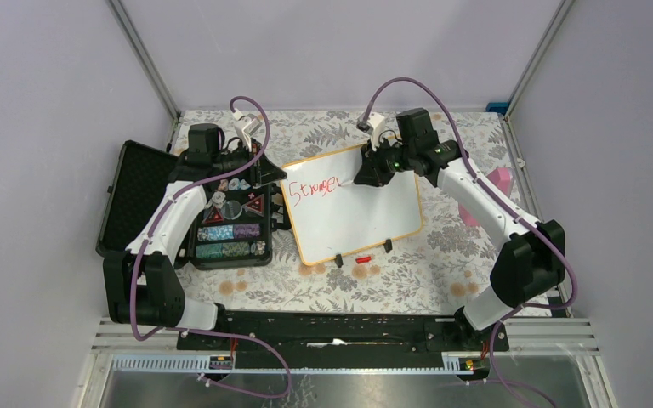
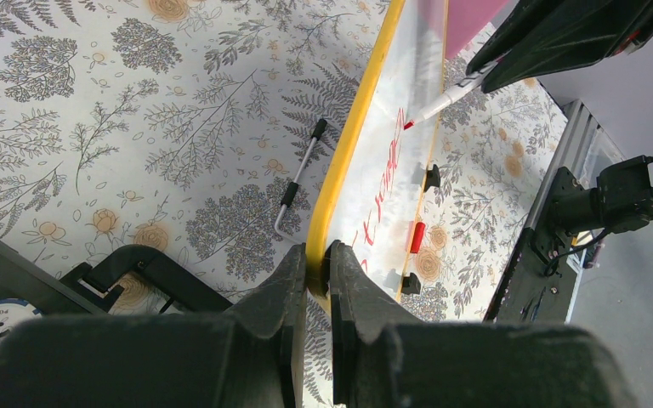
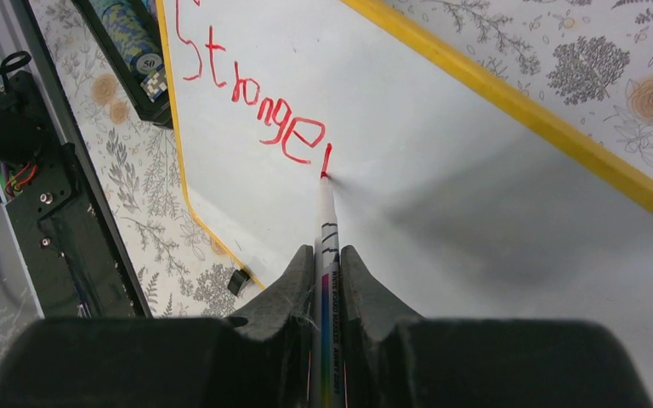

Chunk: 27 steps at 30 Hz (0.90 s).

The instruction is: Write a sentence on the whiteboard

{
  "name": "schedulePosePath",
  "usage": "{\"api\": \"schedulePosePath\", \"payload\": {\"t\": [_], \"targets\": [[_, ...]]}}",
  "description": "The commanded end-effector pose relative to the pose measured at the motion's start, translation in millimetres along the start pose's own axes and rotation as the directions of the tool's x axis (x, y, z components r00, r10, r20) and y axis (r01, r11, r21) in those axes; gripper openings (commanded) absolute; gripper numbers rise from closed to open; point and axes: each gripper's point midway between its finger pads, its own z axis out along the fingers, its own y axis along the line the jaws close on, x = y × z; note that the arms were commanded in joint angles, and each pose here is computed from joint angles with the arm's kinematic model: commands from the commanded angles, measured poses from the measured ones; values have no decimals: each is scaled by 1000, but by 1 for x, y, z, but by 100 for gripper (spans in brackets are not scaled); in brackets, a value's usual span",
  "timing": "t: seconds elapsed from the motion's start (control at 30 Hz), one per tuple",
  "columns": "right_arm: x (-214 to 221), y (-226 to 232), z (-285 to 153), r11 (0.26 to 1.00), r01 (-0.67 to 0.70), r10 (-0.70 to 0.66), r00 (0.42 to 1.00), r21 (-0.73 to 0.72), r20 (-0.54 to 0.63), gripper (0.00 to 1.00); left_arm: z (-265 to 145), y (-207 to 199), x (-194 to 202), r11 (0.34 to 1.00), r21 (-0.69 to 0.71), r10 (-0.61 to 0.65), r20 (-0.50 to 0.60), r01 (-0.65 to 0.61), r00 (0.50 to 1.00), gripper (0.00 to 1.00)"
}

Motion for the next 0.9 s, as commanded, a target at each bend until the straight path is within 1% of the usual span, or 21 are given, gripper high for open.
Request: {"api": "schedulePosePath", "payload": {"t": [0.0, 0.33, 0.87], "targets": [[-1, -2, -6, 999, 32, -32, 999, 22, 22, 0, 4, -4, 9, 999, 6, 32, -24, -32, 999, 0], [4, 0, -4, 1000, 20, -20, 1000, 3, 13, 0, 4, -4, 9, 1000, 8, 30, -25, -30, 999, 0], [-17, -10, -4, 999, 26, -28, 999, 47, 40, 0, 4, -4, 9, 999, 7, 34, -24, -34, 999, 0]]}}
